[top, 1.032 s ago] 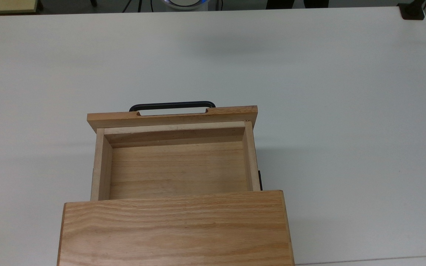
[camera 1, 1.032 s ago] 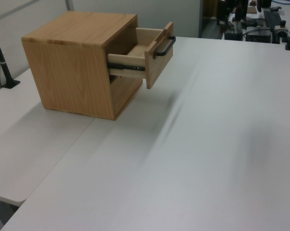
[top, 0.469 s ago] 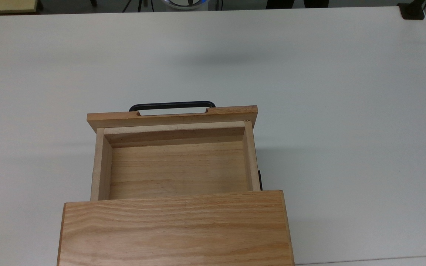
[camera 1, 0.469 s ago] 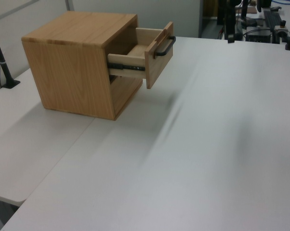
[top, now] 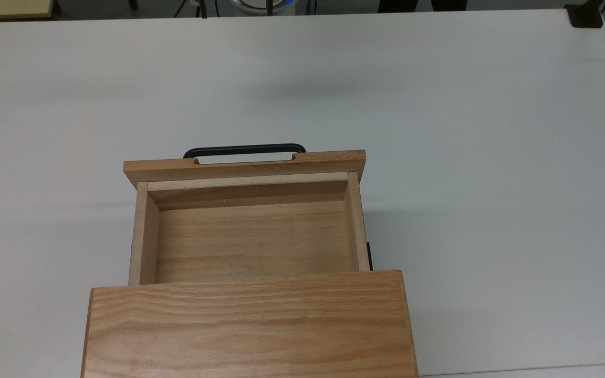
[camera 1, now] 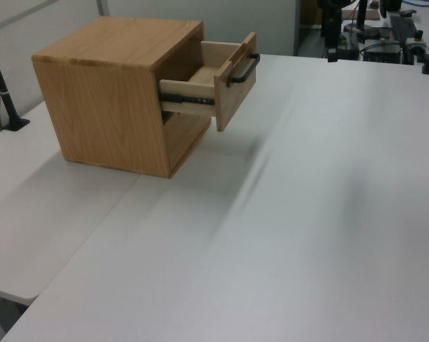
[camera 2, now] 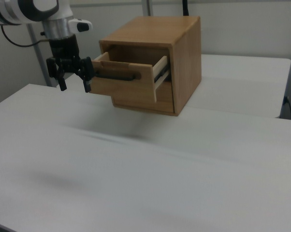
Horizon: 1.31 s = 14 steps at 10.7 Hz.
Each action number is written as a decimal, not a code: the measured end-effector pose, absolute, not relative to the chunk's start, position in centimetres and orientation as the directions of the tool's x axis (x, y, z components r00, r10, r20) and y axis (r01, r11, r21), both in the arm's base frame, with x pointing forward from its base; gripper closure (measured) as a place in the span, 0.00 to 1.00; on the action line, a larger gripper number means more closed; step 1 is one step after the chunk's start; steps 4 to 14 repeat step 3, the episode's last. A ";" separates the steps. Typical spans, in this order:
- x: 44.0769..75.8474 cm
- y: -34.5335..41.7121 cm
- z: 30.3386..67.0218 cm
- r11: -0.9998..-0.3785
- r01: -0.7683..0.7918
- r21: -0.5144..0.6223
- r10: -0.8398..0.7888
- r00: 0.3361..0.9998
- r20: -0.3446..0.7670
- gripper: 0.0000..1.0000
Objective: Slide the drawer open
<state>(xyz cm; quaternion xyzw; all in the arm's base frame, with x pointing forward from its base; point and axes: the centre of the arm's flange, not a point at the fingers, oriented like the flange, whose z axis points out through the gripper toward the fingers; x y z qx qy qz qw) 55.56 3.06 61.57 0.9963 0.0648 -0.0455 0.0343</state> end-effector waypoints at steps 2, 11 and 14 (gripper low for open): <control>55.7 3.5 62.3 -0.996 0.073 0.057 0.069 0.995 -0.065 0.00; 55.7 3.7 62.4 -0.997 0.056 0.043 0.054 0.997 -0.057 0.00; 55.7 3.7 62.4 -0.997 0.056 0.043 0.054 0.997 -0.057 0.00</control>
